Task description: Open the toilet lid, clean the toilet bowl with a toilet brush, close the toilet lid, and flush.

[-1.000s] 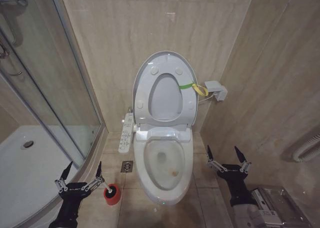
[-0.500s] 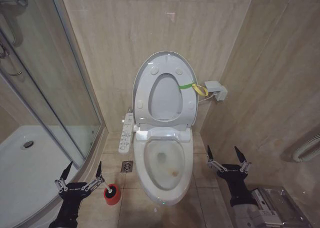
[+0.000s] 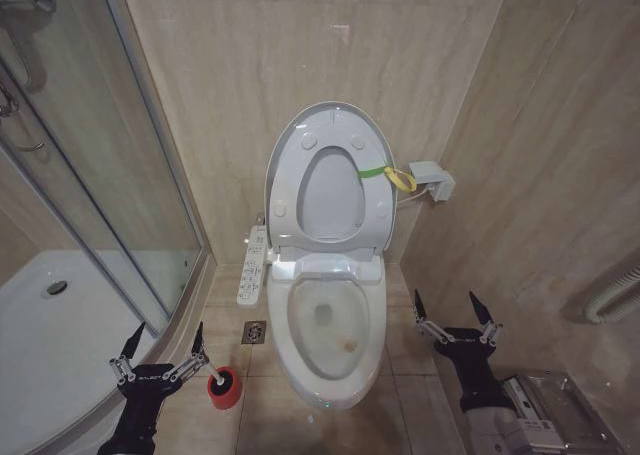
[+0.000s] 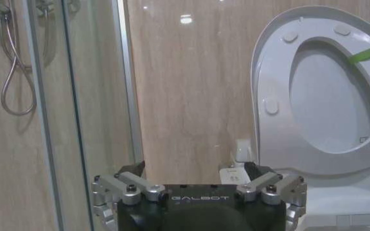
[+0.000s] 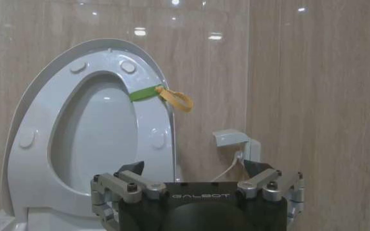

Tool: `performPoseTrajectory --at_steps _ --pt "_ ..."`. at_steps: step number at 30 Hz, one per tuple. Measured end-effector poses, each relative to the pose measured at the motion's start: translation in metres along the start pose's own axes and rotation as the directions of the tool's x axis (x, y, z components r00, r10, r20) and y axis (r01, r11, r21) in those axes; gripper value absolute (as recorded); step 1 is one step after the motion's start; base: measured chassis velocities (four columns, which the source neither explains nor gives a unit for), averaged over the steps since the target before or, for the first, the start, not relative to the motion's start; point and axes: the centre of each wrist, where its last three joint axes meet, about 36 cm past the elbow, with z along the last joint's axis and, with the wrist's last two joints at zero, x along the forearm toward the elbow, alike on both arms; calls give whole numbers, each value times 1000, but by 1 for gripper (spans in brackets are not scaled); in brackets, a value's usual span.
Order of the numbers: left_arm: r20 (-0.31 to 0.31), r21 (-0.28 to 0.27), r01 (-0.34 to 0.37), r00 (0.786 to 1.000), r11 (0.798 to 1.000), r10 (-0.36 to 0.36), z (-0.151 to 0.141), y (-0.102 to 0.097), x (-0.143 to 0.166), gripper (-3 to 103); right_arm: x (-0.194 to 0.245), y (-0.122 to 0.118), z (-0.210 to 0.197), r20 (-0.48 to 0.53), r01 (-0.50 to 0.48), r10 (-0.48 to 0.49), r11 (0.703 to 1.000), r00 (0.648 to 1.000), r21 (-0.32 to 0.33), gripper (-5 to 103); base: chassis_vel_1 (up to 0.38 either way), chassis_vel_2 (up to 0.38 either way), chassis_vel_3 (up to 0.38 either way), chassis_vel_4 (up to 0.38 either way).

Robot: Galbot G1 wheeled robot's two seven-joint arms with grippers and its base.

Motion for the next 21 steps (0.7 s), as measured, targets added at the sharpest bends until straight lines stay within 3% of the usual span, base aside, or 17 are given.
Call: performPoseTrajectory --at_steps 21 --pt "0 0 0 1000 1000 0 0 0 0 100 0 0 0 0 0 0 1000 1000 0 100 0 0 0 0"
